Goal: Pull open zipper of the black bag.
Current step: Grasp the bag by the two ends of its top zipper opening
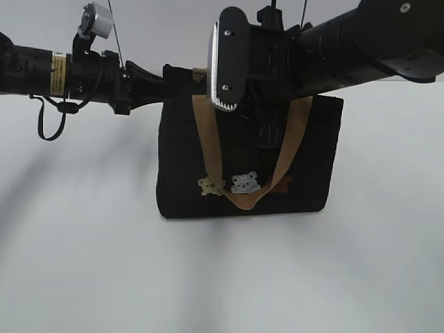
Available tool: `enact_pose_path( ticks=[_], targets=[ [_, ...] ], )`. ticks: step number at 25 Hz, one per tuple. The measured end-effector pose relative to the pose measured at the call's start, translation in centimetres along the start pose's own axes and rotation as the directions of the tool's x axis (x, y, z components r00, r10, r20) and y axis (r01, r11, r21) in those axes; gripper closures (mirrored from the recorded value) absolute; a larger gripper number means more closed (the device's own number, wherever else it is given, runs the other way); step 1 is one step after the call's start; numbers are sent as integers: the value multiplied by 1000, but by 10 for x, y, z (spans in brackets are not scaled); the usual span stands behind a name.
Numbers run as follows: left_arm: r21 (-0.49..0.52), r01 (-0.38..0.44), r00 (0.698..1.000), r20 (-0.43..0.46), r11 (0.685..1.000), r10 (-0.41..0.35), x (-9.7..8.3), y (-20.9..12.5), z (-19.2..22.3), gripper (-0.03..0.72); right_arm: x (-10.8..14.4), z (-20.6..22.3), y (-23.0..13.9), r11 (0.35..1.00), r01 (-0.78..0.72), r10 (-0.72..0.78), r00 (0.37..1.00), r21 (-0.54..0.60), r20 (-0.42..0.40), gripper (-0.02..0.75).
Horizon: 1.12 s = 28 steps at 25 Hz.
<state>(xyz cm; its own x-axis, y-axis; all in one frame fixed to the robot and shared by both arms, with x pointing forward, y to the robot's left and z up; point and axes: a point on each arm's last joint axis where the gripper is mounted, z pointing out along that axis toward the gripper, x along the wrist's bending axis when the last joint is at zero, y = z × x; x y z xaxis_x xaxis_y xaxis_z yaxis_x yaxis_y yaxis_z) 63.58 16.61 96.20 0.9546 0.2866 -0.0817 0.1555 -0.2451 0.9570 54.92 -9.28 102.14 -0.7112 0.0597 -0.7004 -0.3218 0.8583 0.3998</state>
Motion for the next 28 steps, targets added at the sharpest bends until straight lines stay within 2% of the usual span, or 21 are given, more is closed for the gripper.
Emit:
enact_pose_path(
  ticks=[6,8,15,28],
  targets=[
    [1,0,1000,0,1000,0,0,0,0,644,0,0,0,1000,1,-1,1000,0,-1,734],
    [2,-1,1000,1,1000,1,0,0,0,644,0,0,0,1000,1,-1,1000,0,-1,753],
    [2,-1,1000,1,1000,1,0,0,0,644,0,-1,0,1000,-10,10,1000,-1,2,753],
    [1,-1,1000,4,1000,1,0,0,0,644,-10,-13,4,989,-147,148,987,-22,62,753]
  ],
)
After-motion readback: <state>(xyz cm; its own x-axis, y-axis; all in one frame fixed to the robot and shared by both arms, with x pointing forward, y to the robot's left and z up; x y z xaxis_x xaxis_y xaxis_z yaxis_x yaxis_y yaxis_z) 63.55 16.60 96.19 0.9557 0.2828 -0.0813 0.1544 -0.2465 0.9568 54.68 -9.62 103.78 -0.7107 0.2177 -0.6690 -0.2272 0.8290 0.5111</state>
